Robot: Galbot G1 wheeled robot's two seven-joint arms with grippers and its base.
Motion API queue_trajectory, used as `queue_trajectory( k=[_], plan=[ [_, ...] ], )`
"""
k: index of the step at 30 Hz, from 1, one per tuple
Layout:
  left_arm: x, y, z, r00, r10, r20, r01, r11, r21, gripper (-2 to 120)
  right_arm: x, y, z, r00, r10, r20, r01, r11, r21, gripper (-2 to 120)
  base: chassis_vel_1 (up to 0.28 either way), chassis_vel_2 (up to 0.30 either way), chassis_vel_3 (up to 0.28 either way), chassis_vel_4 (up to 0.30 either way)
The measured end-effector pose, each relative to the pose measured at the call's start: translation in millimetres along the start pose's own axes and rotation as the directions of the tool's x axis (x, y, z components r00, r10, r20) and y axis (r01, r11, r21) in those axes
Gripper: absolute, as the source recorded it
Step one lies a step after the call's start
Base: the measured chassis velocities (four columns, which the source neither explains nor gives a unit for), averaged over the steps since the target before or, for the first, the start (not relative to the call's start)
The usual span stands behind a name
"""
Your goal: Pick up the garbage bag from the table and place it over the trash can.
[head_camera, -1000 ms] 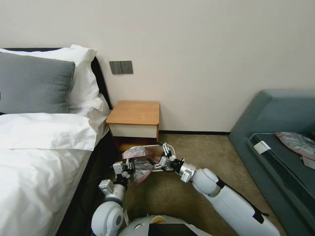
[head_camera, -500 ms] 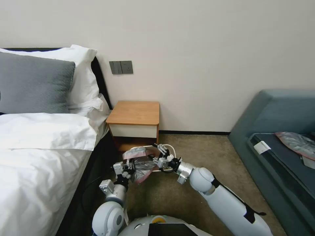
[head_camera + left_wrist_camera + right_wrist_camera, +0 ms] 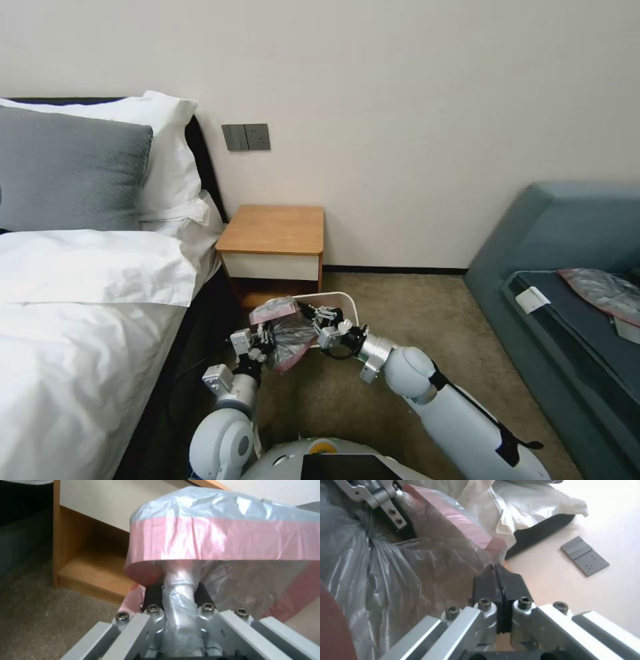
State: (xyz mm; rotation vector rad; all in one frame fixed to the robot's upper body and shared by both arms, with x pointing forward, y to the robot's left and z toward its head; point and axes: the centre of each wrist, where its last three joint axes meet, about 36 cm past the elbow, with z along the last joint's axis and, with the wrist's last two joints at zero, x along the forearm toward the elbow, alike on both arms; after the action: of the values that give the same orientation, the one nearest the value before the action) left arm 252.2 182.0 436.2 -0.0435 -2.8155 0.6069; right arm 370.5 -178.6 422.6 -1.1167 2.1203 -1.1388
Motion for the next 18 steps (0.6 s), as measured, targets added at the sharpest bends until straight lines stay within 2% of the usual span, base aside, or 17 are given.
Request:
queue_trajectory(
  k=[10, 13, 17, 18],
  plan=[
    [-1, 1.4, 0.7, 1.000, -0.005, 0.000, 0.005, 1.000, -0.012, 5, 0, -3, 0, 1.000, 0.014, 0.004, -0.014, 1.000, -0.008, 0, 0.000, 0.000, 0.000, 0.000],
    [-1, 3.5, 3.0, 1.000, -0.001, -0.004, 0.001, 0.999, -0.042, 5, -1, -7, 1, 1.000, 0.030, 0.002, -0.030, 0.999, -0.017, 0, 0.000, 0.000, 0.000, 0.000],
    [-2, 8.2, 8.4, 1.000, 0.026, 0.011, -0.024, 0.989, -0.148, 5, -6, -19, 5, 0.998, 0.069, -0.016, -0.069, 0.996, -0.051, 0, 0.000, 0.000, 0.000, 0.000],
    [-2, 8.2, 8.4, 1.000, 0.026, 0.011, -0.024, 0.989, -0.148, 5, -6, -19, 5, 0.998, 0.069, -0.016, -0.069, 0.996, -0.051, 0, 0.000, 0.000, 0.000, 0.000]
  ],
)
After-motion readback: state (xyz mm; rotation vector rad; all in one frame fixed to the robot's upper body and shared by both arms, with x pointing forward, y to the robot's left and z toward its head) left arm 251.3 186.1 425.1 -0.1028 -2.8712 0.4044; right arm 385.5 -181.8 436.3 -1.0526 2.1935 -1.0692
